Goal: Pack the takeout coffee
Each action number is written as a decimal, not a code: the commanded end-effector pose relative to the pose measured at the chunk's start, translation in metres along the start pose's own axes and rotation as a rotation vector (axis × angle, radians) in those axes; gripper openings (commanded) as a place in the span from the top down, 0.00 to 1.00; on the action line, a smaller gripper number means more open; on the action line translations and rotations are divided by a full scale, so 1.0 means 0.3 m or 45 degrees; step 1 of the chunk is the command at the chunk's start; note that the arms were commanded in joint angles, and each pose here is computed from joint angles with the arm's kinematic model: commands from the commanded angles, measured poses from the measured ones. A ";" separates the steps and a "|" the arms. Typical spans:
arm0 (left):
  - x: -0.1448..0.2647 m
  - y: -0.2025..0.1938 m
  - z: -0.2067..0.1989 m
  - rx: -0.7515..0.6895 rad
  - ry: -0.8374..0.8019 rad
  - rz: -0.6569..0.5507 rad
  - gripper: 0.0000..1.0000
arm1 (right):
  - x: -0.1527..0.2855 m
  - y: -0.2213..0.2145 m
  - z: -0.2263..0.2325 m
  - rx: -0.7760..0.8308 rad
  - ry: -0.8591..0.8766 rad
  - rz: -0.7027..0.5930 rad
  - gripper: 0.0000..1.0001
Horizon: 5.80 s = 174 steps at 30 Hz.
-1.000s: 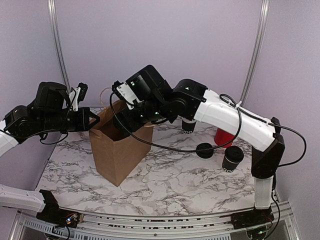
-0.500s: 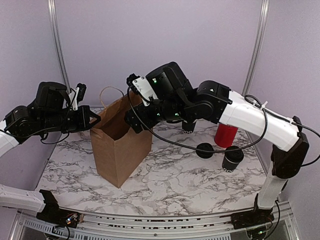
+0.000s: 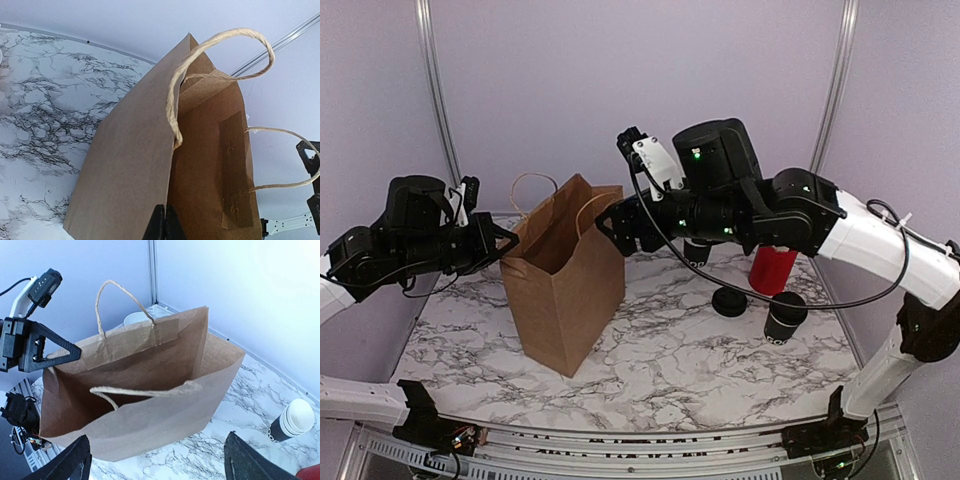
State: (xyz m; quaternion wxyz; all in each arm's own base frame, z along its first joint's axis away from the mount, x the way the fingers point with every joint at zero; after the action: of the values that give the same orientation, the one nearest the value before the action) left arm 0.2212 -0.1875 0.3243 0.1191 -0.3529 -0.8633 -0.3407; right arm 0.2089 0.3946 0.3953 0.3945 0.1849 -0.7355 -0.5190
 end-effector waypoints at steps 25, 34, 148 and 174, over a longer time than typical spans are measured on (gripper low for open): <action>0.094 0.043 -0.035 -0.041 -0.124 -0.101 0.42 | 0.100 -0.156 -0.062 -0.128 -0.108 0.032 0.10; 0.145 0.065 -0.006 -0.059 -0.096 -0.175 0.13 | 0.105 -0.191 -0.067 -0.142 -0.117 0.047 0.10; -0.146 0.072 0.470 -0.034 0.361 -0.056 0.01 | 0.286 -0.841 -0.422 -0.609 -0.611 0.505 0.00; -0.086 0.130 0.393 -0.318 0.335 -0.072 0.01 | 0.406 -1.078 -0.677 -0.785 -0.862 0.781 0.12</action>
State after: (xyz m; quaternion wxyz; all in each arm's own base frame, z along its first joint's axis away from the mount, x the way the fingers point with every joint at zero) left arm 0.2755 -0.1096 0.2440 0.1736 -0.3062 -0.8042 -0.4788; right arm 0.2452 0.0587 0.1852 0.2921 -0.3350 -0.6546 -0.6115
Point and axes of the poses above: each gripper's point midway between its finger pads, its own x axis back along the fingers, its own z axis along the line the jaws close on, y = z × x, the point moved 3 cm from there along x, back along the fingers, and after that the axes turned 13 degrees about x, right-handed, at the moved point
